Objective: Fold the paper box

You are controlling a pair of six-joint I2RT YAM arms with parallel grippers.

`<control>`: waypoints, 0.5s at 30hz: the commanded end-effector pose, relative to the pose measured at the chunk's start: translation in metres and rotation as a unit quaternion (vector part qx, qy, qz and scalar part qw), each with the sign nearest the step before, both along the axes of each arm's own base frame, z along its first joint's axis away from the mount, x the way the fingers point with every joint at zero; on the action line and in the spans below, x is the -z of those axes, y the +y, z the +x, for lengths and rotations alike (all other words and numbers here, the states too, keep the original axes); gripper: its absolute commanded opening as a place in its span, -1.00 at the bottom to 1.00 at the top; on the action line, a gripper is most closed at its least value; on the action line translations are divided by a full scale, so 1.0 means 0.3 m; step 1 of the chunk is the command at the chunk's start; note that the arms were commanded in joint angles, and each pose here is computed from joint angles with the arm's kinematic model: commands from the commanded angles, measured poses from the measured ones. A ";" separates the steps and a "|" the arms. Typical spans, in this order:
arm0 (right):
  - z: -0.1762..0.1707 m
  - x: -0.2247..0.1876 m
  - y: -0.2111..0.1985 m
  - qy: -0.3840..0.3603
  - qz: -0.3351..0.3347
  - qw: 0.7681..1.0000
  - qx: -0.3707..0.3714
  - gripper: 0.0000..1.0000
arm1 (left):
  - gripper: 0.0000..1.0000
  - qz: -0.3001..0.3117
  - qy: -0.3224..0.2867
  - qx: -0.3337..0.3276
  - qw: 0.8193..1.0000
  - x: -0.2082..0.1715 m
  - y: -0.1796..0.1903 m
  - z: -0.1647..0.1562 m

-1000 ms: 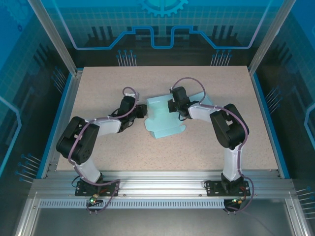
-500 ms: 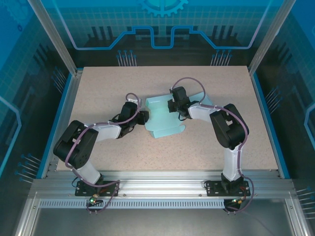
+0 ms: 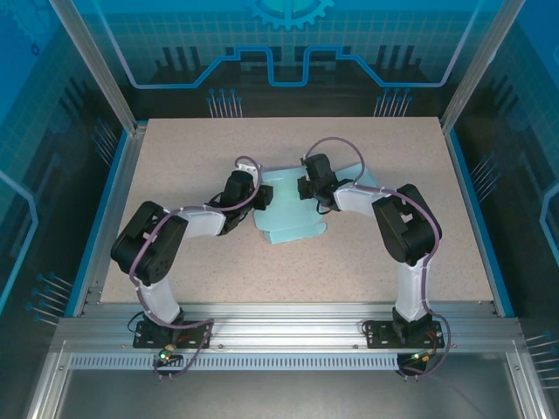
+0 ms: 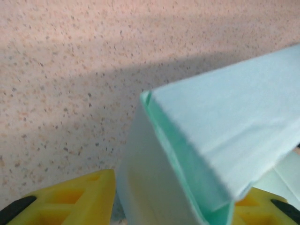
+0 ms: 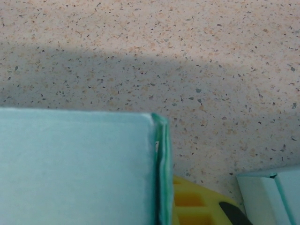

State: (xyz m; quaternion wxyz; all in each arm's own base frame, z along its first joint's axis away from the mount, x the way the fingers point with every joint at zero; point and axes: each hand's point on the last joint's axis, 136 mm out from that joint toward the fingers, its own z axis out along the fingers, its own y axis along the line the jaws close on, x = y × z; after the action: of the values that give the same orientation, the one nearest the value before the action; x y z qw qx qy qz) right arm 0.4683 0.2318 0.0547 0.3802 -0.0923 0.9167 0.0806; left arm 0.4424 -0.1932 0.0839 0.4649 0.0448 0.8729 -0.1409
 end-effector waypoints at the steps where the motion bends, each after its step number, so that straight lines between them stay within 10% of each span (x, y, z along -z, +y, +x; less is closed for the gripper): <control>1: -0.113 0.158 0.013 0.082 -0.026 0.996 -0.025 -1.00 | -0.11 0.031 -0.003 -0.073 0.997 -0.021 0.067 0.043; 15: -0.116 0.159 0.033 0.082 -0.026 0.996 -0.026 -1.00 | -0.68 0.127 0.007 -0.153 0.980 0.016 0.088 -0.003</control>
State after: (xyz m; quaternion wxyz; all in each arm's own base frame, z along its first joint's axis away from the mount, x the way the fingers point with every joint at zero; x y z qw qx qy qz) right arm 0.4639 0.2418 0.0546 0.3784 -0.1023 0.9156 0.0894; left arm 0.4445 -0.1795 0.0852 0.4716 -0.0076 0.8818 0.0085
